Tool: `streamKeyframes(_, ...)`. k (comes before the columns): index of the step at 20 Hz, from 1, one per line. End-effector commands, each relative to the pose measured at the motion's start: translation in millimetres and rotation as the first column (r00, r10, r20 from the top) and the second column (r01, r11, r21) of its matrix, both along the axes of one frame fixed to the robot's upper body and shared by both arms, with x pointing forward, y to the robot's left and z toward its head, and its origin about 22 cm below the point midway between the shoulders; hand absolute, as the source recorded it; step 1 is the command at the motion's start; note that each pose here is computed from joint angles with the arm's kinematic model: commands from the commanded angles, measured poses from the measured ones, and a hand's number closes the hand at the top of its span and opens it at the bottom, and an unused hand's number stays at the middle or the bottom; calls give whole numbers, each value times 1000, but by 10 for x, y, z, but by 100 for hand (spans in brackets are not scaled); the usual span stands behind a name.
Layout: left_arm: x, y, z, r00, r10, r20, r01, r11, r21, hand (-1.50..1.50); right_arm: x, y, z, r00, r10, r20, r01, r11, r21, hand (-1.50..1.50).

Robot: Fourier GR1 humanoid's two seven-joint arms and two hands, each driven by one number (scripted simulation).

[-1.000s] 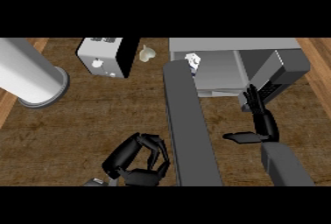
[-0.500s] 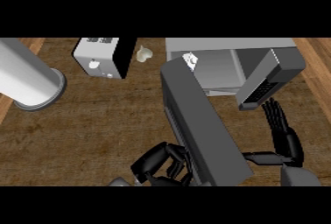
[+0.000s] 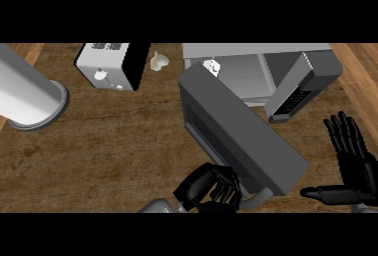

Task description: Pick up the milk, place it into the microwave and close the microwave

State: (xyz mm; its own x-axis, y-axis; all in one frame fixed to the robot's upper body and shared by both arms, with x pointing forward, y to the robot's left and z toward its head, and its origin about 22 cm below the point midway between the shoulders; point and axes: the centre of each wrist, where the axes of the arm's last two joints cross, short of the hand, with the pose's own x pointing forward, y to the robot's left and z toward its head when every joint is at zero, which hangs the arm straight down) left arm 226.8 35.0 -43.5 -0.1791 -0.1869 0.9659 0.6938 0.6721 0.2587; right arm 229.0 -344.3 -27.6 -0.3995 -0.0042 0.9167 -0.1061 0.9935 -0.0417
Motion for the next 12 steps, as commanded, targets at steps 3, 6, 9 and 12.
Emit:
streamKeyframes(3,26,-203,87,993,114,15,-113,992,-57,150,8,-118,343,996,82,22,-82,996,17,-150)
streamKeyframes(6,77,-242,142,987,158,40,-153,983,-99,150,51,-88,434,992,116,50,-117,993,15,-150)
streamKeyframes(9,244,-282,293,974,222,53,-214,968,-128,150,23,-130,554,976,211,46,-211,977,-4,-150)
streamKeyframes(12,286,-295,300,969,231,89,-214,962,-170,150,84,-75,684,954,294,66,-294,956,-5,-150)
